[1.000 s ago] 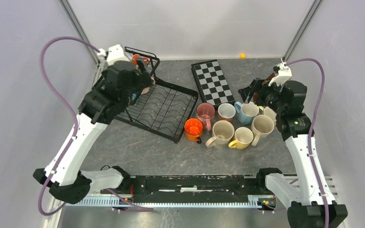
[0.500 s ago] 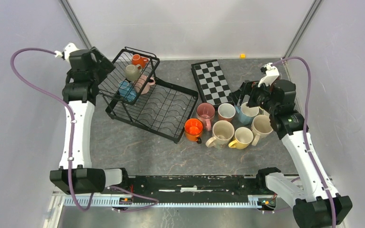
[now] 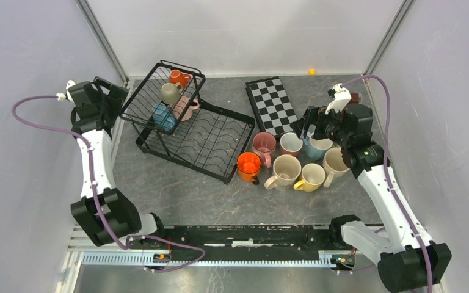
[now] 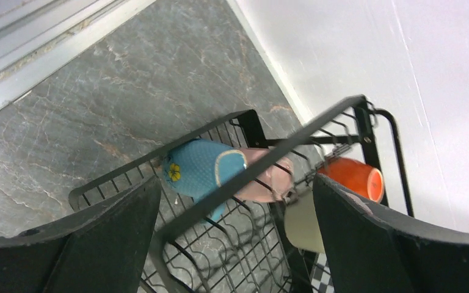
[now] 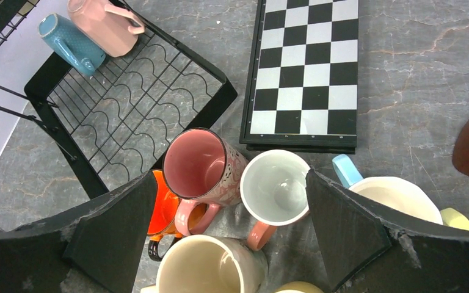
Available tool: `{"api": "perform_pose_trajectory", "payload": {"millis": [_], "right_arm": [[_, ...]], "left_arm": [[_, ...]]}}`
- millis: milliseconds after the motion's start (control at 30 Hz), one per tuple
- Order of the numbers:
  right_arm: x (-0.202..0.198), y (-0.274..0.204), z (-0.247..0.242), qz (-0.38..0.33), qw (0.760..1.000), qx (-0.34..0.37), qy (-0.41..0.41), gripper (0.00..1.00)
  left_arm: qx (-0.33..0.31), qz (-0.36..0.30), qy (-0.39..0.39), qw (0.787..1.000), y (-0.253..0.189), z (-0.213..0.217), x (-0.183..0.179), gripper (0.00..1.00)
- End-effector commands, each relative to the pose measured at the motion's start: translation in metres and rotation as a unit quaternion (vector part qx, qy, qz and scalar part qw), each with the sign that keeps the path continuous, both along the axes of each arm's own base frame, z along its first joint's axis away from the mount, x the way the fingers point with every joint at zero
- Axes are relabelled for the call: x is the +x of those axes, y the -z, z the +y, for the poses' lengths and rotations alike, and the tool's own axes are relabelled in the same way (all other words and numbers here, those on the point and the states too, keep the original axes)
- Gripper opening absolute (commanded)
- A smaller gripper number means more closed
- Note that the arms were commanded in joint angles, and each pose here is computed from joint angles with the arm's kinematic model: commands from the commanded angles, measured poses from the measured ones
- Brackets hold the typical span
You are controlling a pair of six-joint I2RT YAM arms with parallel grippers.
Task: Unload the cups from the dish rack
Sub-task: Move the cup to the dish rack.
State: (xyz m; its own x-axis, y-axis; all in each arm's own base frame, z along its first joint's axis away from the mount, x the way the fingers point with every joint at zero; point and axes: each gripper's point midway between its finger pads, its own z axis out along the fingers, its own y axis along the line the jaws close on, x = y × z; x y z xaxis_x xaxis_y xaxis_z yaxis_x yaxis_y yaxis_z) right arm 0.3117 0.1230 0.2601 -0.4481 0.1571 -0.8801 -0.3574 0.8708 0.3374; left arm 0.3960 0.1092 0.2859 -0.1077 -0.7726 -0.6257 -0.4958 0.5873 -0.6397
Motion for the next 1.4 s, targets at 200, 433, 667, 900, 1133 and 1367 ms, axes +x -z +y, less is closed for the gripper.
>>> {"api": "perform_pose_trajectory", "payload": {"millis": [200, 433, 667, 900, 1133, 1367], "right_arm": [[0.004, -0.011, 0.009, -0.037, 0.999, -0.003, -0.015, 0.98], [0.005, -0.005, 0.016, -0.034, 0.999, -0.004, -0.02, 0.98], [0.004, -0.001, 0.02, -0.034, 0.999, -0.003, -0.023, 0.98], [0.005, 0.005, 0.026, -0.031, 0.999, -0.003, -0.03, 0.98], [0.007, 0.013, 0.033, -0.028, 0.999, -0.005, -0.037, 0.98], [0.008, 0.021, 0.044, -0.024, 0.999, -0.003, -0.049, 0.98]], "left_arm": [[-0.12, -0.127, -0.048, 0.983, 0.005, 0.03, 0.023, 1.0], [-0.204, -0.182, -0.085, 0.958, 0.022, 0.04, 0.027, 1.0], [-0.288, -0.191, -0.146, 0.927, 0.054, 0.047, 0.025, 0.95], [-0.338, -0.181, -0.169, 0.908, 0.09, 0.046, 0.024, 0.79], [-0.355, -0.181, -0.154, 0.904, 0.114, 0.039, 0.031, 0.65], [-0.363, -0.194, -0.137, 0.901, 0.126, 0.027, 0.04, 0.6]]}}
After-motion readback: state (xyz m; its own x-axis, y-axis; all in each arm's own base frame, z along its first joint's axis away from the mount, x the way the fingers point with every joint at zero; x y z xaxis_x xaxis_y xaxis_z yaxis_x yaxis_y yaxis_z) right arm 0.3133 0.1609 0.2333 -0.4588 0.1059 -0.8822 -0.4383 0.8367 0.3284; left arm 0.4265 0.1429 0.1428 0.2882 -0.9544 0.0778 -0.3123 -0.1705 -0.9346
